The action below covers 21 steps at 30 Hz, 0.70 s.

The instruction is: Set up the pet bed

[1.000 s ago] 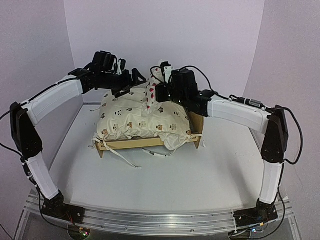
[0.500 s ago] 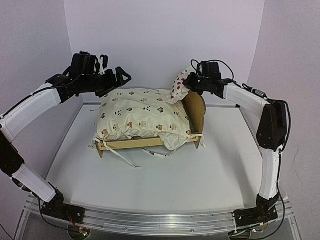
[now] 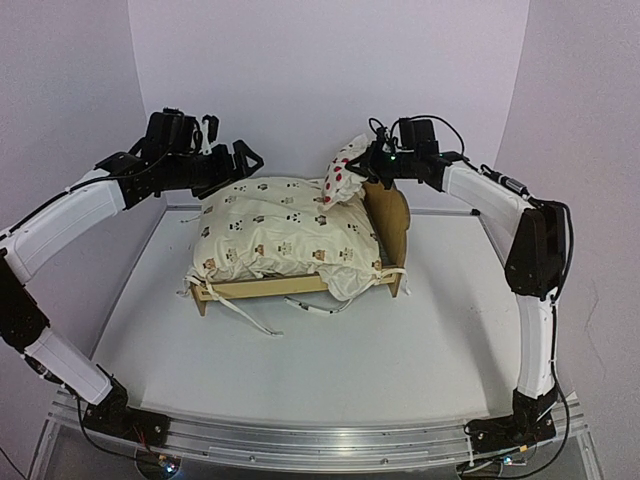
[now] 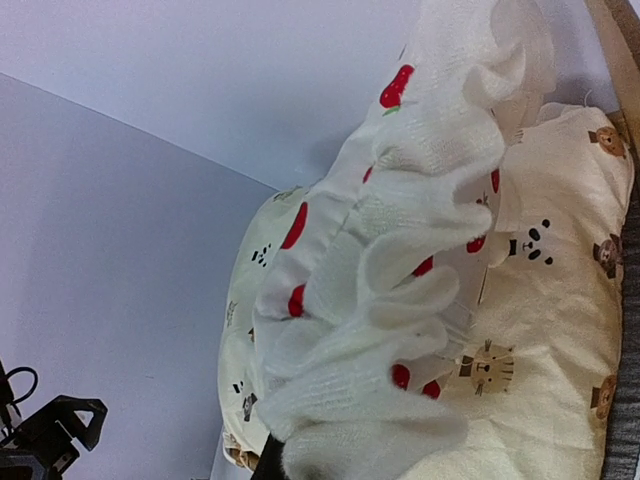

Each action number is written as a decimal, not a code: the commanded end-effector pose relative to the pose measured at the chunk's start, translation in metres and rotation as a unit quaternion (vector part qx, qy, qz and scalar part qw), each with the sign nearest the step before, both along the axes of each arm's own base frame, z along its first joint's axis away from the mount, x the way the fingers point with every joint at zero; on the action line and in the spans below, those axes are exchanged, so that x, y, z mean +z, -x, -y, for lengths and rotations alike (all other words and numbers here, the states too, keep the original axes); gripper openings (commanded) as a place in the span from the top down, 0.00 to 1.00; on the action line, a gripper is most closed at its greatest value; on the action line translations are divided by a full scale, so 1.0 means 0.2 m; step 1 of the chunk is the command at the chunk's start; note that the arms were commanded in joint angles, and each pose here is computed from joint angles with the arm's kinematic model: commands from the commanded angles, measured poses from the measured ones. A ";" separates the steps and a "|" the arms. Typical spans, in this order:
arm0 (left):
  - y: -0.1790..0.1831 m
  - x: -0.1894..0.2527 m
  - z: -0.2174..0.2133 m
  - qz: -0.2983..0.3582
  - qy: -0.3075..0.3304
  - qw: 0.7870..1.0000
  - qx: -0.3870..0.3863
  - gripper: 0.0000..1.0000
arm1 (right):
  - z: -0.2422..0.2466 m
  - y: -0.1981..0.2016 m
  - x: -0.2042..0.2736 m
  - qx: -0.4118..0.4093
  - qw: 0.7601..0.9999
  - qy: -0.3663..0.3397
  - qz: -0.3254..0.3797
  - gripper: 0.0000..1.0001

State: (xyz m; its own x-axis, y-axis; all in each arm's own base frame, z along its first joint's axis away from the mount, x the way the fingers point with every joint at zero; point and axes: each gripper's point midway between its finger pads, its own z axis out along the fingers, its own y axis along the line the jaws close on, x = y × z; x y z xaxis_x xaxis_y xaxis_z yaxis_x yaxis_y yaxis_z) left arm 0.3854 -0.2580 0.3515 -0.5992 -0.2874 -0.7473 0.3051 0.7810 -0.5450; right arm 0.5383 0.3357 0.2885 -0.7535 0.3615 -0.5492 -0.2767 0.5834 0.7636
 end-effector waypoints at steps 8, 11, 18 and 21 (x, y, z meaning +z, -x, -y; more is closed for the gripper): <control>-0.03 0.00 0.01 0.018 -0.003 1.000 0.001 0.01 | 0.00 0.13 0.13 0.034 0.999 -0.009 0.005 0.93; -0.03 -0.01 0.01 0.017 -0.006 1.000 0.001 0.01 | 0.04 0.14 0.10 0.017 1.000 0.009 0.008 0.61; -0.02 0.00 -0.01 0.020 -0.010 1.000 0.007 0.01 | 0.13 0.20 0.33 -0.006 0.998 0.028 0.055 0.27; -0.02 0.00 -0.03 0.021 -0.014 1.000 0.011 0.01 | 0.21 0.25 0.47 -0.025 0.995 0.051 0.079 0.10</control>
